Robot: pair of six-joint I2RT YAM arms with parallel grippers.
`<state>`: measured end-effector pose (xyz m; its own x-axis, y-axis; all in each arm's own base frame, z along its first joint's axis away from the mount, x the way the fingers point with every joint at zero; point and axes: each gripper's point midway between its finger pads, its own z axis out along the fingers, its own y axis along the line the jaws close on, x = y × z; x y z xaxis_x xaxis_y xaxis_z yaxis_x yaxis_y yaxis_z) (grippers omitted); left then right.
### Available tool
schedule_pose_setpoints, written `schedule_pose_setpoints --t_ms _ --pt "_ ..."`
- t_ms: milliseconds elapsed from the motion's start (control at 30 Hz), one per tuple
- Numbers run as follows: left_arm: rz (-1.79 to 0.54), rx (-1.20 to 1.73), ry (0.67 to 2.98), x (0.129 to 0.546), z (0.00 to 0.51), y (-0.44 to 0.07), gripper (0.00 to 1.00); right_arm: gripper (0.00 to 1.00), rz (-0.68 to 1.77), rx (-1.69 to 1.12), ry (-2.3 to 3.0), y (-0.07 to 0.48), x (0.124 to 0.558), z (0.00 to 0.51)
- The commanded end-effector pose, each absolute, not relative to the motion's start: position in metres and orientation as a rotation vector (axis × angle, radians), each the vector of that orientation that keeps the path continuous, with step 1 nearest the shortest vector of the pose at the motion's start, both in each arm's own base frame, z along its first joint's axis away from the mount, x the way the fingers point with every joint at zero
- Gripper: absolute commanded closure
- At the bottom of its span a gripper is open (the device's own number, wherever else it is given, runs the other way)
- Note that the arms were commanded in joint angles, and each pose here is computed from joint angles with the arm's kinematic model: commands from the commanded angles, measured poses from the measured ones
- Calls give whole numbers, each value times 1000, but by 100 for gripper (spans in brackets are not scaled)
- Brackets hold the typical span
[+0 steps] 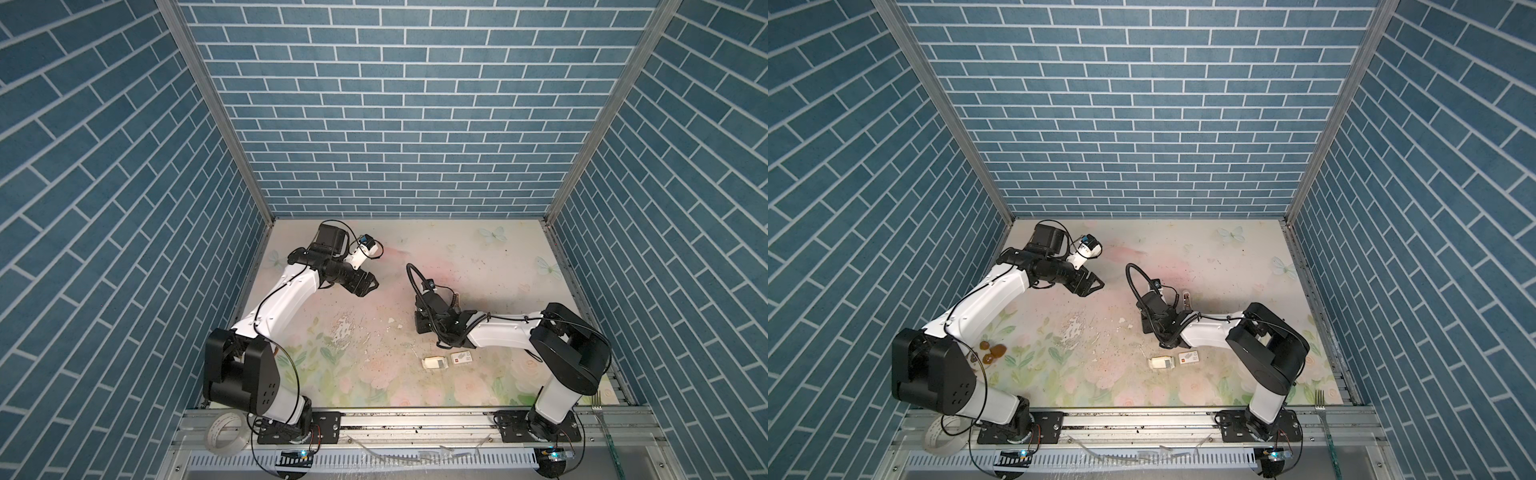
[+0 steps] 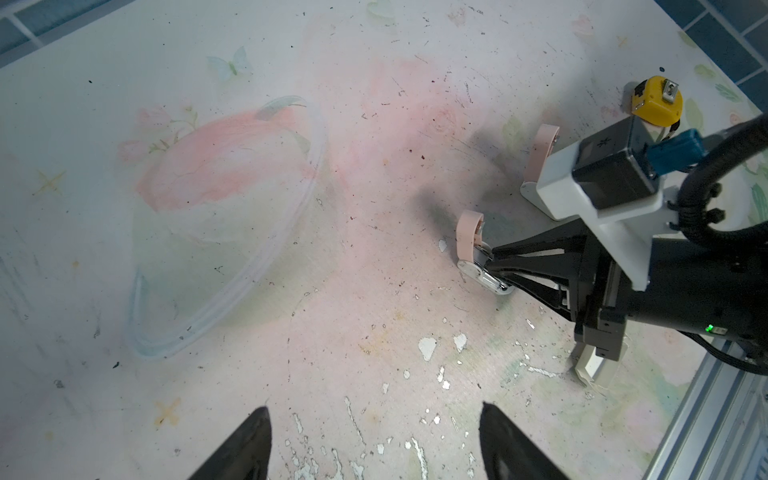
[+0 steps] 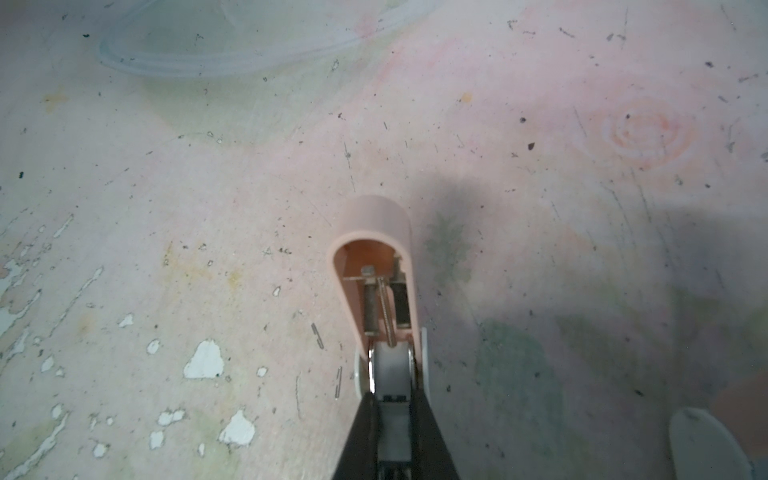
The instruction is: Load the staples into the stapler
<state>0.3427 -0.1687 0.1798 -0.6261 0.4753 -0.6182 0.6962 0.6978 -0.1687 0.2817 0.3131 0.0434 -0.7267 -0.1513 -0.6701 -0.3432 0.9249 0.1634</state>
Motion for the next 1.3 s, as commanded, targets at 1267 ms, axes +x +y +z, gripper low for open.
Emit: schedule_pose_setpoints --t_ms 1267 --pt "-534 904 2380 342 172 -165 20 88 411 -322 2327 310 283 47"
